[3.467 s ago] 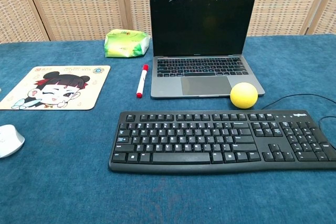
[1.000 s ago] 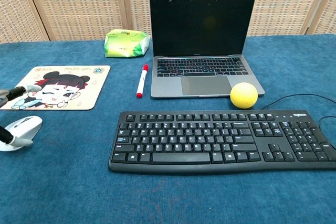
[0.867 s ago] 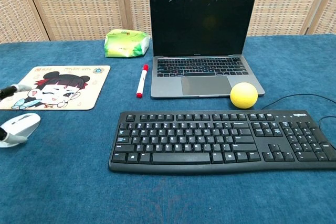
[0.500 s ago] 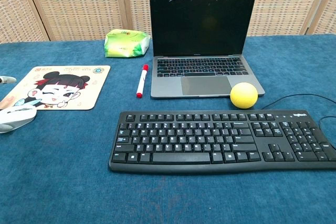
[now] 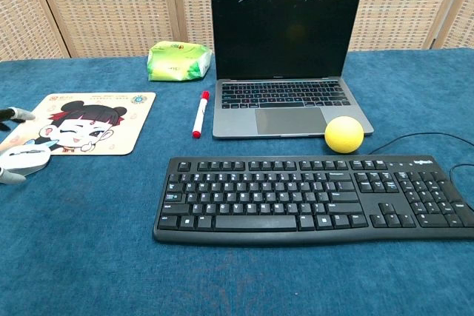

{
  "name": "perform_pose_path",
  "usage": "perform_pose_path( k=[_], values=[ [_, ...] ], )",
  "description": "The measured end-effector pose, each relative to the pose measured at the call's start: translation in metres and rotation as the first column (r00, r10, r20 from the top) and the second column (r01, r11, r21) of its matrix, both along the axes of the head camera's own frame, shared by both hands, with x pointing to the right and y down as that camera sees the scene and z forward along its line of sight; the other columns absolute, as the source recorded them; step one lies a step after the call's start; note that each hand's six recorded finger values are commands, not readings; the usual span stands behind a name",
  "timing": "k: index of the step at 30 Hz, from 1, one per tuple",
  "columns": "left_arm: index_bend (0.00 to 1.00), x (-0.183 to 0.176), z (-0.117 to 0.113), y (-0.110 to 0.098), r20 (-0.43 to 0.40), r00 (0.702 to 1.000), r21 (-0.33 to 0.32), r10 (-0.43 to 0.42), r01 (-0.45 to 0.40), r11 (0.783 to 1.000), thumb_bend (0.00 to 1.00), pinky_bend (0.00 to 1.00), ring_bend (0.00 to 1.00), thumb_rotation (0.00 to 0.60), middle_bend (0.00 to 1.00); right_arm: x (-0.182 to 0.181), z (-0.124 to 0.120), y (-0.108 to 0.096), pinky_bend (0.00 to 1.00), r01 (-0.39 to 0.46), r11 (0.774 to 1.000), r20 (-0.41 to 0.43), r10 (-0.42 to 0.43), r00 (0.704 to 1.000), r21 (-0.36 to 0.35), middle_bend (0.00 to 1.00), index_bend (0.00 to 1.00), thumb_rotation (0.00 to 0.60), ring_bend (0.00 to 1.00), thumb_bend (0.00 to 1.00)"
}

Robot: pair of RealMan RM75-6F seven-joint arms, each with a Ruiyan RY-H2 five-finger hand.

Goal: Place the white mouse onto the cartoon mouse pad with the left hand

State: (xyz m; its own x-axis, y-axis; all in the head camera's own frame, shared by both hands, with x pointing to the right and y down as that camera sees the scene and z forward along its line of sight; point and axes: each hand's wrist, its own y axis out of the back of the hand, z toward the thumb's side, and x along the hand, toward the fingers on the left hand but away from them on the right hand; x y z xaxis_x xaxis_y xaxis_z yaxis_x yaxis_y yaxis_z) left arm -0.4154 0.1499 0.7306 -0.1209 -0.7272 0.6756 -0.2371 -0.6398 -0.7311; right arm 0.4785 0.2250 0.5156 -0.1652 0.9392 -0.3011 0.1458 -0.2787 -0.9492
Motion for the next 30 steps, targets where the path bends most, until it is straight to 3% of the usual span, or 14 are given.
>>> perform_pose_path(
  k=[11, 18, 24, 30],
  values=[
    [0.48, 0.009, 0.005, 0.002, 0.029, 0.999, -0.02, -0.024, 0.025, 1.0, 0.12, 0.51, 0.43, 0.6, 0.43, 0.001, 0.0, 0.0, 0.0, -0.004, 1.0, 0.007, 0.004, 1.0, -0.003, 0.0, 0.0, 0.6, 0.0, 0.0],
    [0.52, 0.011, -0.001, -0.002, -0.01, 0.998, 0.008, -0.06, 0.06, 0.998, 0.14, 0.53, 0.46, 0.6, 0.47, 0.002, 0.0, 0.0, 0.0, -0.007, 1.0, 0.01, 0.007, 1.0, -0.005, 0.0, 0.0, 0.6, 0.0, 0.0],
    [0.52, 0.005, -0.024, -0.02, -0.099, 0.985, 0.047, -0.142, 0.147, 0.988, 0.14, 0.53, 0.47, 0.6, 0.47, 0.001, 0.002, 0.0, 0.0, -0.001, 1.0, 0.01, 0.001, 1.0, -0.009, 0.0, 0.0, 0.6, 0.0, 0.0],
    [0.52, -0.001, -0.034, -0.046, -0.126, 0.958, 0.056, -0.257, 0.266, 0.962, 0.15, 0.53, 0.47, 0.6, 0.47, -0.002, 0.006, -0.001, 0.0, 0.008, 1.0, 0.006, -0.008, 1.0, -0.024, 0.0, 0.0, 0.6, 0.0, 0.0]
  ],
)
